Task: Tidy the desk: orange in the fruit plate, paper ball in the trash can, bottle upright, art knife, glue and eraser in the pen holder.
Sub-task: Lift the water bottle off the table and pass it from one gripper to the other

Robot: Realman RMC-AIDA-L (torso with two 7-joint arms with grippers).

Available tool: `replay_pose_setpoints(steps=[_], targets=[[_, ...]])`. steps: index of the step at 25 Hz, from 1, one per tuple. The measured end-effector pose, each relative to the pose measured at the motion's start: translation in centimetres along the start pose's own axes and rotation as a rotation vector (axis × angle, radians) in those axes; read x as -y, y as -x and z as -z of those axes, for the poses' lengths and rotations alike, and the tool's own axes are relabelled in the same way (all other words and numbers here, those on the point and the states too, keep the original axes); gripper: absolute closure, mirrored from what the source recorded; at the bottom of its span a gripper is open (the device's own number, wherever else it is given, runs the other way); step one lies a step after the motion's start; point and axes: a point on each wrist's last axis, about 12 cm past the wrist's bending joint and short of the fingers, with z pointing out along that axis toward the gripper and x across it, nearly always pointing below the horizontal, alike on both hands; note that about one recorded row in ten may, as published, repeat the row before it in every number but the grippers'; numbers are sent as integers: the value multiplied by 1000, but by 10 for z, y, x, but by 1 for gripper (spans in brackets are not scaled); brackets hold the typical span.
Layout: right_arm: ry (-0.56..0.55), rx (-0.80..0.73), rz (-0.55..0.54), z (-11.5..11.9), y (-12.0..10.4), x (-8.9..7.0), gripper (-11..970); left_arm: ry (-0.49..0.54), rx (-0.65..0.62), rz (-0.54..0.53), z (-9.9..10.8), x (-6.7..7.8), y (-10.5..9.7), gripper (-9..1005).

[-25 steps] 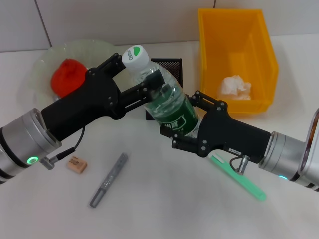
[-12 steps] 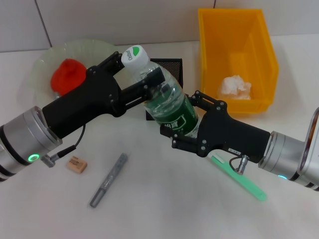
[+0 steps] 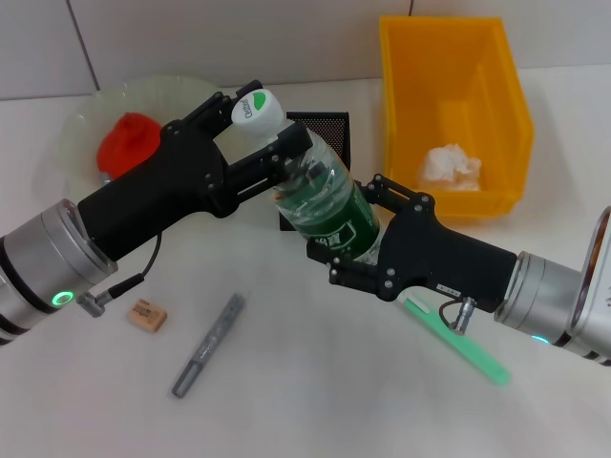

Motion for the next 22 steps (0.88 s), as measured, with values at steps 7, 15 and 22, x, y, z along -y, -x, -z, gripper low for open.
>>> replay_pose_setpoints(steps=[7,15,22], targets=[[2,2,2,-1,1,1,189,3,-4,2,0,0,0,249],[-5,-1,23,-1,0,1,189,5,-6,3,-1,-1,0,250],[-17,-5,48,0,-2,0,189,14,8,4,-1,-2,1,250]])
